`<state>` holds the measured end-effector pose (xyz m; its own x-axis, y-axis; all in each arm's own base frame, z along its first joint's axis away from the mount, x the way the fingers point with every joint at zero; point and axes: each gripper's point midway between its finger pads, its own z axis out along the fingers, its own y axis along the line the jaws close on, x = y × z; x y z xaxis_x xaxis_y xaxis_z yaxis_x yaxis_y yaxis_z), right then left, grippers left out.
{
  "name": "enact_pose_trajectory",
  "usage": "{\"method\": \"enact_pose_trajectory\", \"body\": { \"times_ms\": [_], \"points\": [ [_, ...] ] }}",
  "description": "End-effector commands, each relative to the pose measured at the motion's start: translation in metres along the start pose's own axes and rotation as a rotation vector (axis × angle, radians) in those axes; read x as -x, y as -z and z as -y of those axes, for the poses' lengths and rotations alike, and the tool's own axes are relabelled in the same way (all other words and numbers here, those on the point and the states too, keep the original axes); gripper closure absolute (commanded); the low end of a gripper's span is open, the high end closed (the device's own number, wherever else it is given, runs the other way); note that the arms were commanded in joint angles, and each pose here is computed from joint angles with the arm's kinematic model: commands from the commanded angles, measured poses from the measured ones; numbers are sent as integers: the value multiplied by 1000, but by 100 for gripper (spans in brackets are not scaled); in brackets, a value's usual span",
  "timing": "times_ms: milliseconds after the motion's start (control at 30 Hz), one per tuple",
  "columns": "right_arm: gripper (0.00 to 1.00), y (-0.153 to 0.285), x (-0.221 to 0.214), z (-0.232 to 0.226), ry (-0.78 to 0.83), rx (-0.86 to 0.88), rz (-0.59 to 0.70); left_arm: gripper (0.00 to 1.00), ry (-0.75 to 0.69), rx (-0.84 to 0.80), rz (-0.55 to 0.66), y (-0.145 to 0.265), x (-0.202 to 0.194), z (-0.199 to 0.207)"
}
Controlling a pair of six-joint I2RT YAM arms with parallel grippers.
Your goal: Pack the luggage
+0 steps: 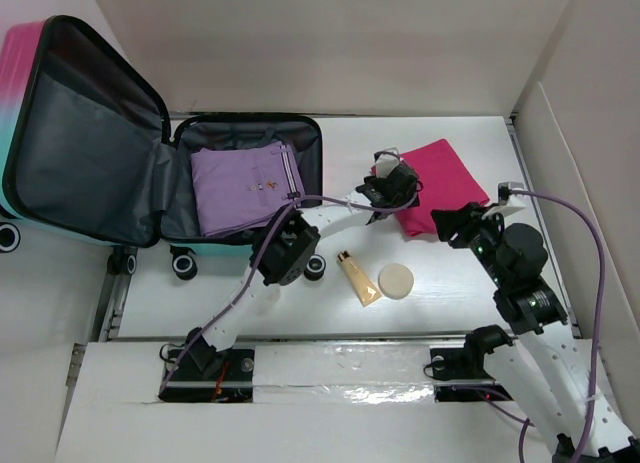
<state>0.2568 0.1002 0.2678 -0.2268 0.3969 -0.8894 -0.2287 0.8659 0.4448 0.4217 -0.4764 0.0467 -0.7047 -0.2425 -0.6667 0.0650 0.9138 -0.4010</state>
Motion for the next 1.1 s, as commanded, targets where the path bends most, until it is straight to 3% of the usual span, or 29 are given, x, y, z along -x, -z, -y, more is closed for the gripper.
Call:
{"method": "enact_pose_trajectory", "body": {
  "times_ms": [0,133,200,300,333,367,400,533,733,900,933,1000,1067],
  "points": [
    [53,9,1,-25,12,140,-11,25,-4,43,-9,-2,3,2],
    [53,19,8,-35,16,183,2,31,4,43,-37,-17,-14,-2],
    [53,25,16,-42,16,206,22,39,14,27,-37,-21,-17,1],
    [53,33,26,-50,18,238,45,77,-4,-51,-26,-22,-14,14],
    [53,35,28,-51,22,242,54,95,-11,-88,-15,-17,-8,23],
    [53,35,29,-51,25,240,59,100,-18,-123,9,-16,4,29],
    [53,35,28,-49,28,232,61,100,-27,-161,5,-12,6,37],
    [53,25,19,-36,23,188,65,100,-30,-289,95,19,77,57],
    [53,7,5,-34,-30,214,74,100,-94,-437,166,83,183,48],
    [53,-5,-4,-26,-11,186,53,100,-201,-344,218,129,235,-4],
    [53,-7,-6,-23,-8,178,54,100,-201,-307,256,146,258,-24],
    [53,-9,-11,-18,-7,165,52,100,-214,-219,226,147,255,-66],
    [53,-13,-15,-12,-2,149,67,100,-169,-184,291,177,285,-105]
  ]
}}
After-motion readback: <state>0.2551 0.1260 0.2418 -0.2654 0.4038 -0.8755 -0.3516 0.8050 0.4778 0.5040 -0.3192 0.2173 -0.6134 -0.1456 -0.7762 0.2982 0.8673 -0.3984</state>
